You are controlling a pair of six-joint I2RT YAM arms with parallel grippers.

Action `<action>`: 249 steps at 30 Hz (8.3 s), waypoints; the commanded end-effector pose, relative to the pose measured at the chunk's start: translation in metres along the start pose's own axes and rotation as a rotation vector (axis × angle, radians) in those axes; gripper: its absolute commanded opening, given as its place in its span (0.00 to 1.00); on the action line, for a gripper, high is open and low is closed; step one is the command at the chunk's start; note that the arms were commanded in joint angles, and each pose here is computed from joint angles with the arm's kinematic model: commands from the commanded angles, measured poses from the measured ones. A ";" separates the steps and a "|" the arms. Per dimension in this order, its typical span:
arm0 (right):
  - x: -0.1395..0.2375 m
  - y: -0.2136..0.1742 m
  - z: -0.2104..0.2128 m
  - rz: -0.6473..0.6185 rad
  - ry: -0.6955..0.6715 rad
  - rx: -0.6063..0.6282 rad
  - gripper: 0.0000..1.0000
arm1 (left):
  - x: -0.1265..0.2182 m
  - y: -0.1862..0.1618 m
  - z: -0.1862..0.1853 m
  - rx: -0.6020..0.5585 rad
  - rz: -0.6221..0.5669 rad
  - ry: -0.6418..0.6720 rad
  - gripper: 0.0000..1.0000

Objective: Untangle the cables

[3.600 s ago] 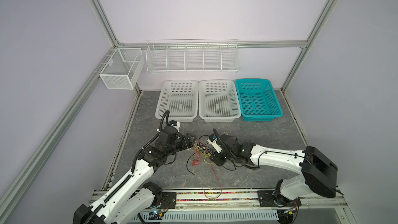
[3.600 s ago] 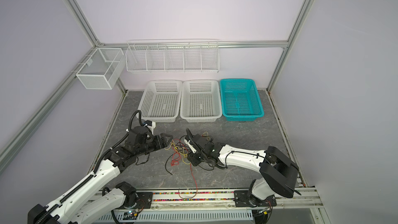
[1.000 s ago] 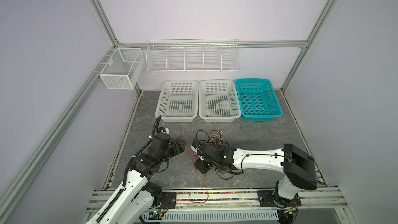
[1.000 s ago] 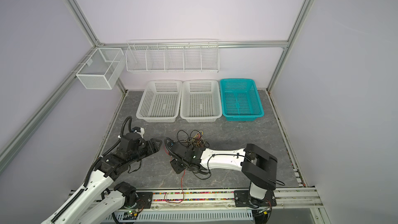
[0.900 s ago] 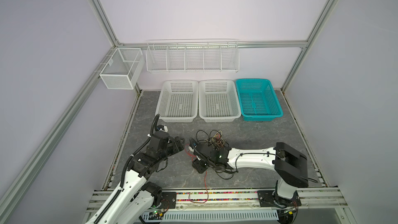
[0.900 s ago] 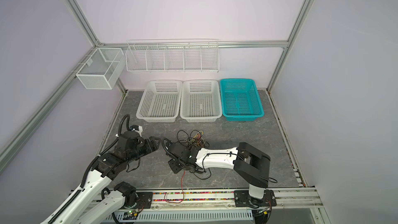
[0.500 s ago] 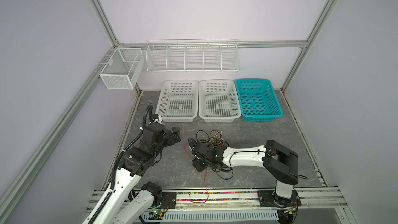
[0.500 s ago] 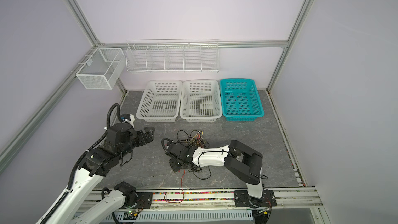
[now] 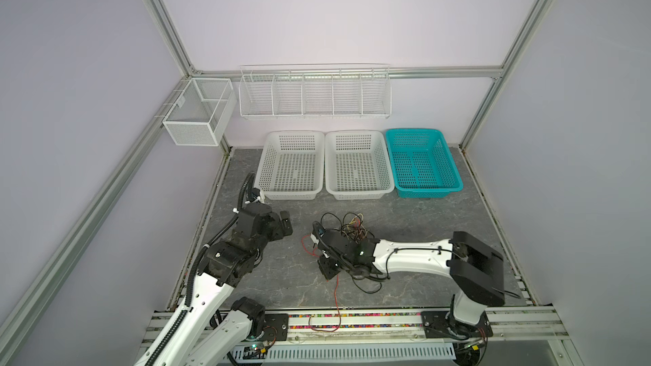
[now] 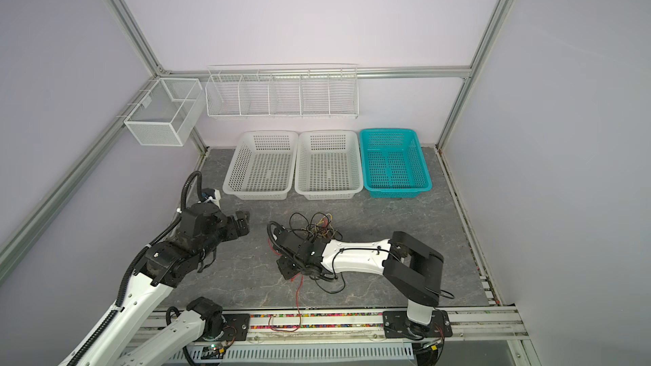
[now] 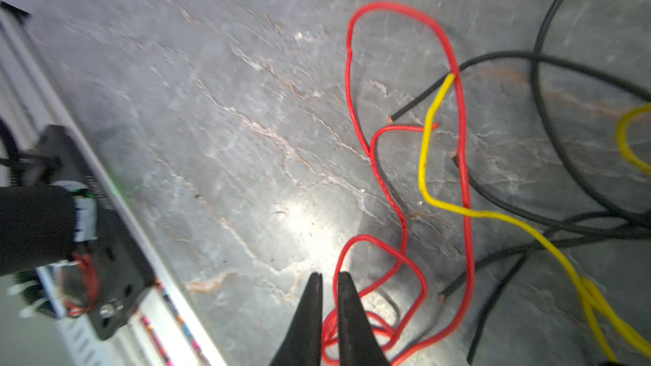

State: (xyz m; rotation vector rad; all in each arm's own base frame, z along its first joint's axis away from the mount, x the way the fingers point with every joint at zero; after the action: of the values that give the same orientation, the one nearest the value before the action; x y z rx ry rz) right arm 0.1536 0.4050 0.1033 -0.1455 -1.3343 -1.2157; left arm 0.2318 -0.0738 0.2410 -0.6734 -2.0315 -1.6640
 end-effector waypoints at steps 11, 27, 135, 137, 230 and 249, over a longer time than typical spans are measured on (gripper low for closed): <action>0.057 0.011 0.005 -0.060 0.019 0.066 0.25 | -0.003 -0.005 0.001 -0.021 0.010 -0.006 0.99; -0.014 -0.034 -0.017 0.085 -0.057 -0.067 0.48 | -0.003 -0.006 -0.001 -0.022 0.011 -0.017 0.99; 0.106 0.012 -0.056 -0.103 0.007 -0.137 0.66 | -0.008 -0.016 -0.017 -0.056 0.075 -0.110 0.99; 0.092 -0.004 -0.041 -0.061 -0.001 -0.119 0.66 | -0.008 -0.016 -0.017 -0.057 0.075 -0.110 0.99; -0.002 -0.094 -0.012 0.324 -0.070 0.178 0.29 | -0.012 -0.018 -0.021 -0.065 0.093 -0.128 0.99; 0.067 -0.045 -0.001 0.115 -0.012 0.159 0.07 | -0.012 -0.018 -0.022 -0.065 0.095 -0.134 0.99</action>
State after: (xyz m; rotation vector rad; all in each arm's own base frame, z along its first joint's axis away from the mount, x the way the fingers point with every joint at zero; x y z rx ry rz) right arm 0.0978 0.3580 0.1096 -0.1349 -1.3921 -0.9443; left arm 0.2316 -0.0997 0.2280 -0.8939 -2.0285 -1.6606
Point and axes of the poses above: each gripper's point midway between its finger pads, its own x axis back along the fingers, its own z axis along the line the jaws close on, y = z × x, the point moved 2 cm from there along x, back along the fingers, and after that the axes turned 1 degree about -x, right-handed, at the moved point
